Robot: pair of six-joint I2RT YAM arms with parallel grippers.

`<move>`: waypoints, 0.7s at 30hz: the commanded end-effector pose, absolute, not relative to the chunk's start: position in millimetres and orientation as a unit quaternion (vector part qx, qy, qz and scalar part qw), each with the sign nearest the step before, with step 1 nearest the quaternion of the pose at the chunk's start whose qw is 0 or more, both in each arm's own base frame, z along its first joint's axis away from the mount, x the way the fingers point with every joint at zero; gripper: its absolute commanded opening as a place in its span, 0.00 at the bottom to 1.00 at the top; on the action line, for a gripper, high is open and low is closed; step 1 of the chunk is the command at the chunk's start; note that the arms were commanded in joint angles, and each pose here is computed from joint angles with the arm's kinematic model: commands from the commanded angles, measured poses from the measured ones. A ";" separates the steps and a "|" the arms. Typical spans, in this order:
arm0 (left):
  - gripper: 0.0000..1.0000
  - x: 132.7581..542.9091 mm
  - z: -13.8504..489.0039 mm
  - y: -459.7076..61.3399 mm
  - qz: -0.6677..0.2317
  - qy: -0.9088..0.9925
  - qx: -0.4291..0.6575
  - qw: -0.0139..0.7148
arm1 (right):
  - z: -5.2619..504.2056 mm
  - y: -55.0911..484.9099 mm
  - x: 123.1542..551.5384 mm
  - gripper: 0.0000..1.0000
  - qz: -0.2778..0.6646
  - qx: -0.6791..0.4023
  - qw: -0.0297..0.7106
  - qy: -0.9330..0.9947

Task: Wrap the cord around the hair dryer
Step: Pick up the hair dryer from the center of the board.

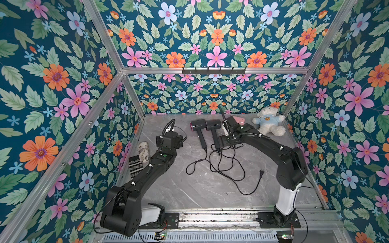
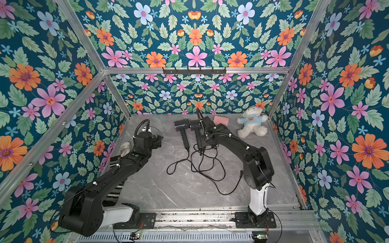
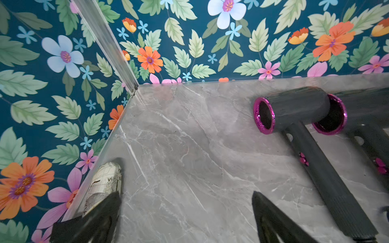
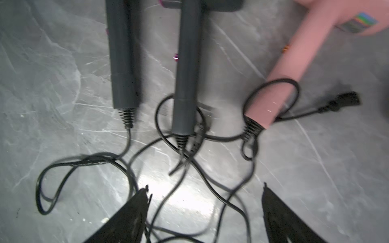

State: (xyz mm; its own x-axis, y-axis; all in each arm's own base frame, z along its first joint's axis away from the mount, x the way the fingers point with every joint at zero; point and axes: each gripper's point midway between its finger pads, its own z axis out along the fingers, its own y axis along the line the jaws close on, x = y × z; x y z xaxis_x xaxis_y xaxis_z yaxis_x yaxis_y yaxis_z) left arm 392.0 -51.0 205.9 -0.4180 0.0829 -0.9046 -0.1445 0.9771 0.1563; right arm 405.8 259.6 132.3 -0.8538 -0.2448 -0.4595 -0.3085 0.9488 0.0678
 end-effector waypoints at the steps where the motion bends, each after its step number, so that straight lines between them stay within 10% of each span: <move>1: 0.99 382.1 202.6 -45.7 0.108 0.855 -0.026 0.507 | 113.9 299.4 406.1 0.82 0.113 -0.148 0.200 0.962; 21: 0.96 378.9 210.6 -71.4 0.011 0.867 -0.032 0.498 | 34.3 372.8 442.9 0.69 0.098 -0.170 0.180 0.964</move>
State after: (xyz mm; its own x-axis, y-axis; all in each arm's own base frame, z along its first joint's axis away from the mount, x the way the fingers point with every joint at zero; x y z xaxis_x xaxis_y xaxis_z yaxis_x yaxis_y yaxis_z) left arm 375.4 -65.1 205.7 -0.5073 -0.0257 -0.8614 -0.0872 0.9960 0.0216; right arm 443.3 378.3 40.8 -0.8641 -0.3056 -0.3999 -0.3931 0.9059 0.1571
